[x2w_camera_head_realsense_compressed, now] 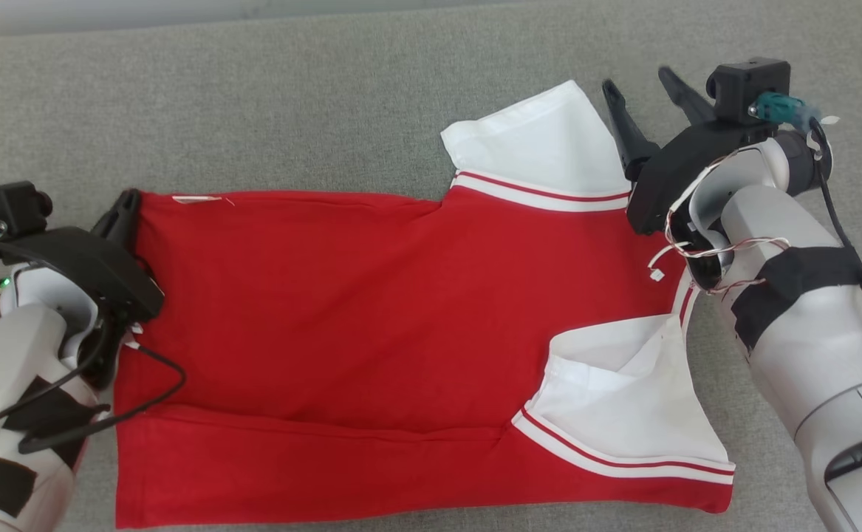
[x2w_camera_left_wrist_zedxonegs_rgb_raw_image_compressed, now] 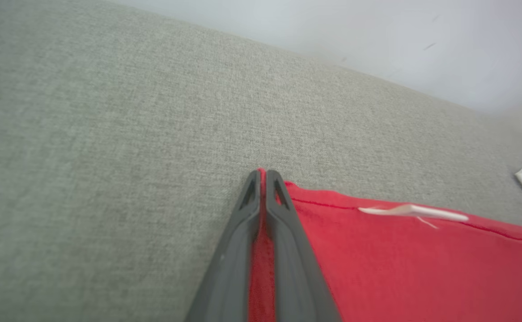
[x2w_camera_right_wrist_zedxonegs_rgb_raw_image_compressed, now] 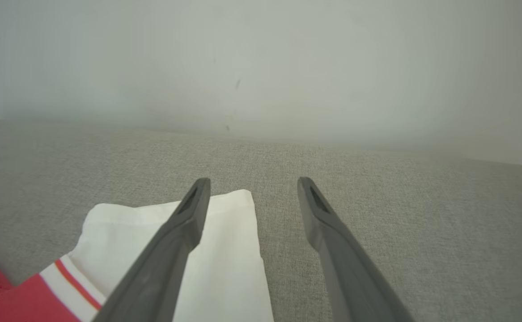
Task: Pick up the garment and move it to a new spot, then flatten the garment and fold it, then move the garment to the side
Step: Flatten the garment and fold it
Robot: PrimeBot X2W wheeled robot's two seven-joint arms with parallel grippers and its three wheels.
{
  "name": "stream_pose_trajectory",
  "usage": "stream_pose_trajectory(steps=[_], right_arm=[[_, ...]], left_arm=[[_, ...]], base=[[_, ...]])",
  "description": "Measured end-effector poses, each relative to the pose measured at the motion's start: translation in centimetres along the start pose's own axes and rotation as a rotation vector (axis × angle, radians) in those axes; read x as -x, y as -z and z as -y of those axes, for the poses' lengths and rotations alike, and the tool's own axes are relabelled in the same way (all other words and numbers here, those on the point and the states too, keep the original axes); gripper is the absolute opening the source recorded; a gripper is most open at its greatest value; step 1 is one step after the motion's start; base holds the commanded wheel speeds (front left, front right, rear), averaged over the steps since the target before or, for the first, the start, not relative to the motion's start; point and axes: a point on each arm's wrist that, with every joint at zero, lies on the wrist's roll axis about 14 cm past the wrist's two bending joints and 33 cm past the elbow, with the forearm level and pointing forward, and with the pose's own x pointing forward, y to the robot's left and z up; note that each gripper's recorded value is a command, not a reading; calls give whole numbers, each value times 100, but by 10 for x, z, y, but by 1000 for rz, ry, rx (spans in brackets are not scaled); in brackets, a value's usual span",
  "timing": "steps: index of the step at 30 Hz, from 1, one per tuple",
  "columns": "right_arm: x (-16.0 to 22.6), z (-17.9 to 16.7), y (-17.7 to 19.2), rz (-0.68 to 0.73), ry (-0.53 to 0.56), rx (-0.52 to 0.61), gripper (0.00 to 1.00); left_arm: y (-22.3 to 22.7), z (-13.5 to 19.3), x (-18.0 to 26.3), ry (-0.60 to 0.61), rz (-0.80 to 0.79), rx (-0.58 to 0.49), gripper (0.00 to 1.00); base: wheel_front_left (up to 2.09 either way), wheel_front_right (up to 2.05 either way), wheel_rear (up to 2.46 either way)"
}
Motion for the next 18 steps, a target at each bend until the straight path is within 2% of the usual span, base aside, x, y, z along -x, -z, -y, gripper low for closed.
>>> stream_pose_trajectory(steps=[9,18], right_arm=[[-11,3,22,-149,22,-14,100],[-23,-6,29,-181,-2,28,100]], left_arm=[[0,0,-13,18,-3,-7,0],[-3,2,-17,33,0,-16,0]], base=[[0,0,0],[0,0,0]])
